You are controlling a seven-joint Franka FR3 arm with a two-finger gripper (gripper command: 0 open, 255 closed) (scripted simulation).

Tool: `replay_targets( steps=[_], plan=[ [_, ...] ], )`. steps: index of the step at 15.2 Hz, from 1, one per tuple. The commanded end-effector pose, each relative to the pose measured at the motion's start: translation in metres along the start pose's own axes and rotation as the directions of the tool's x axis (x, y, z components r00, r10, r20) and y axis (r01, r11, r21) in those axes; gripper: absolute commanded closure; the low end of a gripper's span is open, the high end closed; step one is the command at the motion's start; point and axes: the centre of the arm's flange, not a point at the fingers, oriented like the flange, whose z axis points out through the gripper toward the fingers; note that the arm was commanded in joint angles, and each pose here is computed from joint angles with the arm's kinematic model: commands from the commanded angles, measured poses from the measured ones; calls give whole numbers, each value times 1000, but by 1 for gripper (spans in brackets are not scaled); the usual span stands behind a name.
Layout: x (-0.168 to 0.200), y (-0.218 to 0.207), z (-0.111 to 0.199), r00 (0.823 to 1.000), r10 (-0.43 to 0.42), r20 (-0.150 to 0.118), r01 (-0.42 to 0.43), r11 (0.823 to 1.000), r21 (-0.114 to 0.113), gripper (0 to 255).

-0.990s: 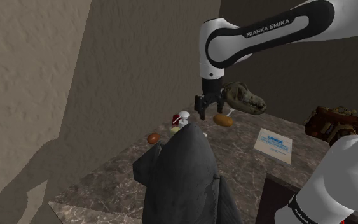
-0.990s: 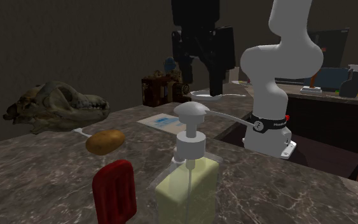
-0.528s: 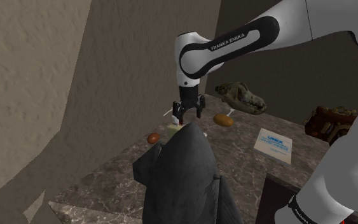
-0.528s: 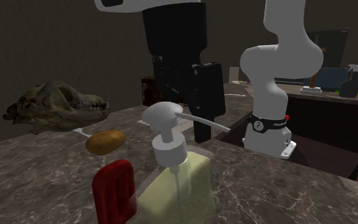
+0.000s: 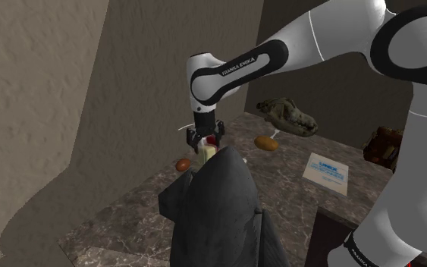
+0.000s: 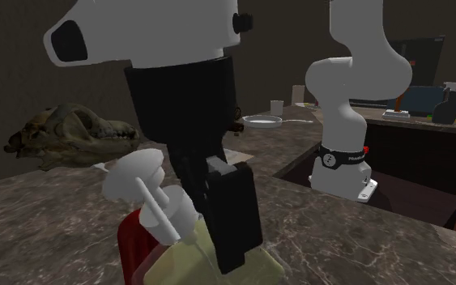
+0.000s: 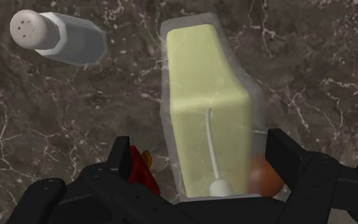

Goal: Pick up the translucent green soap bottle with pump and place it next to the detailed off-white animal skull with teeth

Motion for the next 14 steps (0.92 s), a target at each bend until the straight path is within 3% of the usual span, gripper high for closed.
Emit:
replay_targets(
  steps=[1,6,13,14],
  plan=[
    [2,-1,11,1000,1,0,-1,1000,0,0],
    [2,-1,35,1000,1,0,-1,1000,0,0],
    [2,-1,35,1000,1,0,-1,1000,0,0],
    [3,-1,35,1000,1,0,-1,1000,0,255]
  ],
)
